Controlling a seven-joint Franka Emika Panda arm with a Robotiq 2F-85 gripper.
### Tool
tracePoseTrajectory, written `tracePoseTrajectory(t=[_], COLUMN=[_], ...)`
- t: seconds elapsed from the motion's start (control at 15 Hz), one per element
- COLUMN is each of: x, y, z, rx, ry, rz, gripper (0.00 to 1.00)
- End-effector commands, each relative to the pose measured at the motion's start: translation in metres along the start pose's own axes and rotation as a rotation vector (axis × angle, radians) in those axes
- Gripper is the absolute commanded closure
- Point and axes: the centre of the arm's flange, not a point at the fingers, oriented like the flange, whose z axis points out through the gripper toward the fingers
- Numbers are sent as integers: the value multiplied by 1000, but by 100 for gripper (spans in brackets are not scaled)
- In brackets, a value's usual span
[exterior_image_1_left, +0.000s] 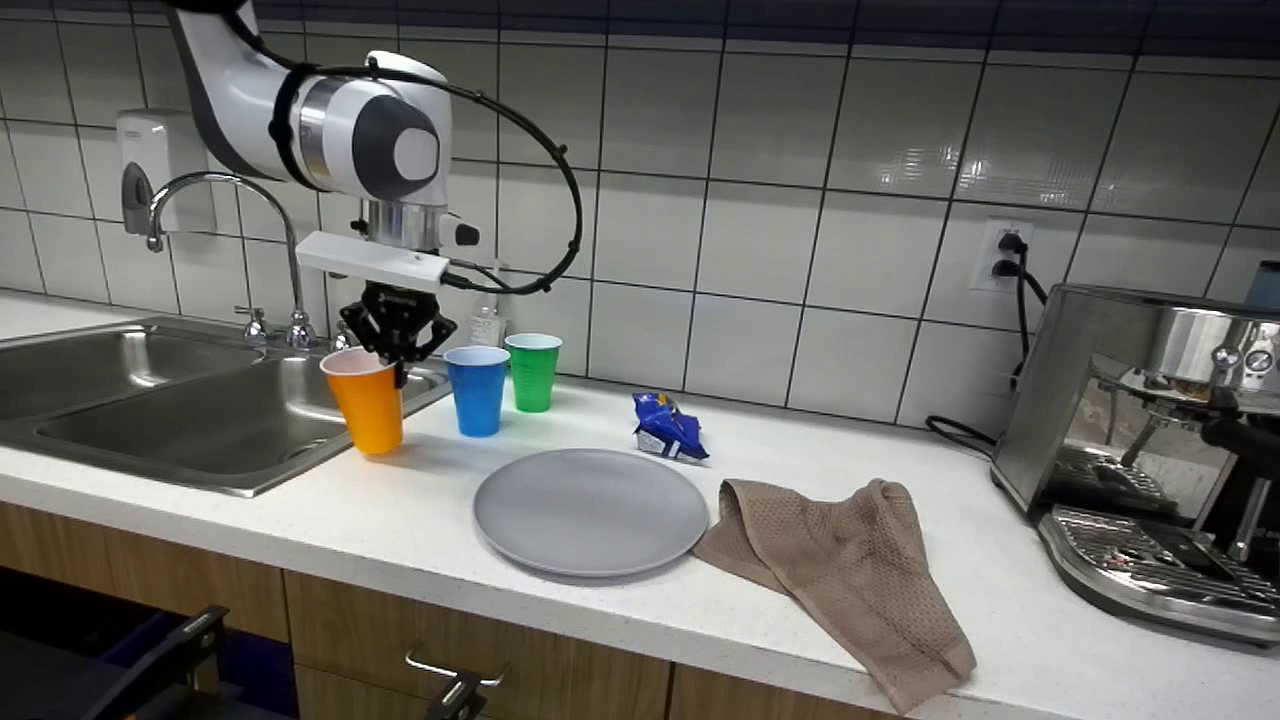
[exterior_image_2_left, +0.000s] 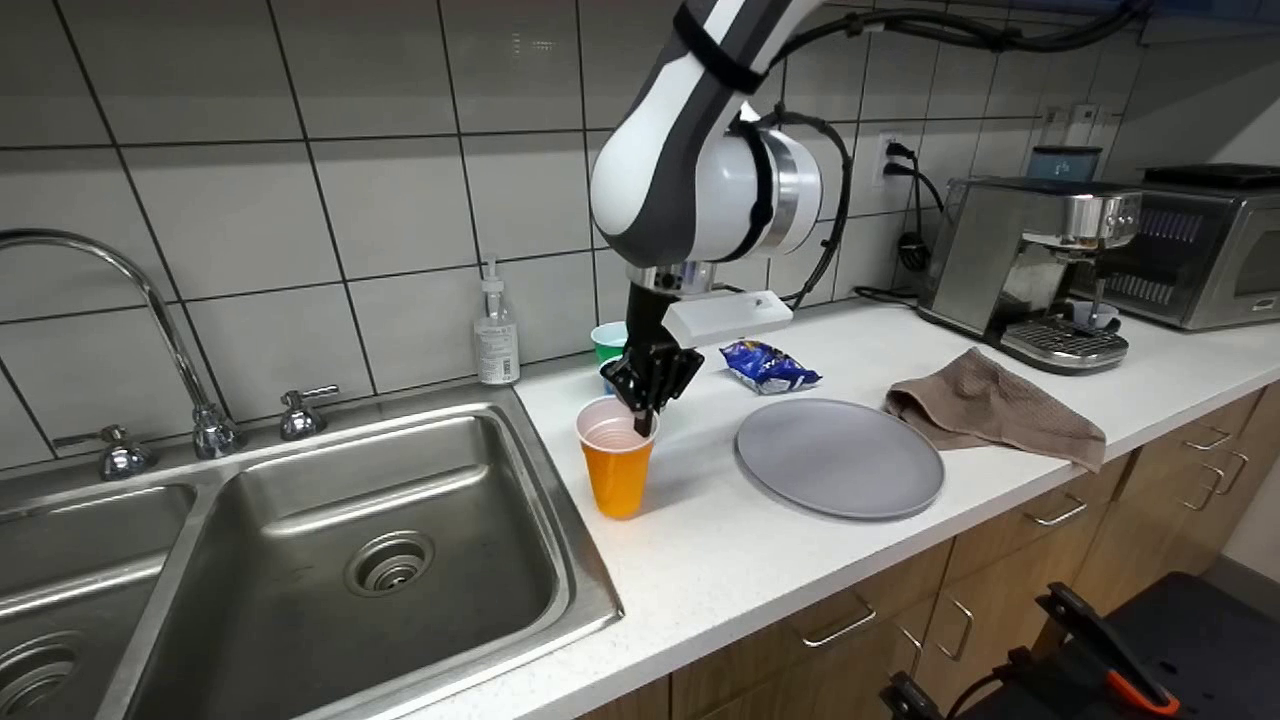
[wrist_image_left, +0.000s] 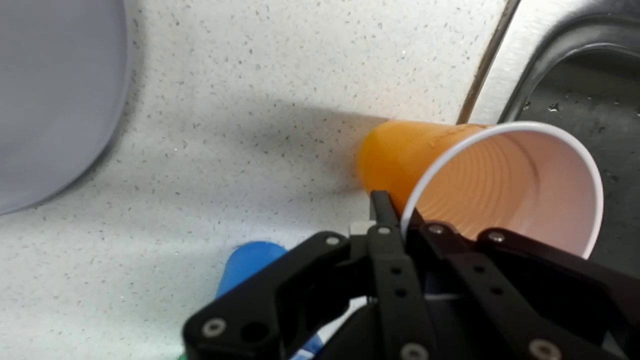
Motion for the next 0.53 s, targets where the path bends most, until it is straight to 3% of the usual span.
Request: tracePoseTrajectory(t=[0.0, 0.47], x=[-17, -42], y=[9, 18], z=[-32, -56], rx=[47, 51], ry=[6, -6], rz=[1, 72], gripper=[99, 99])
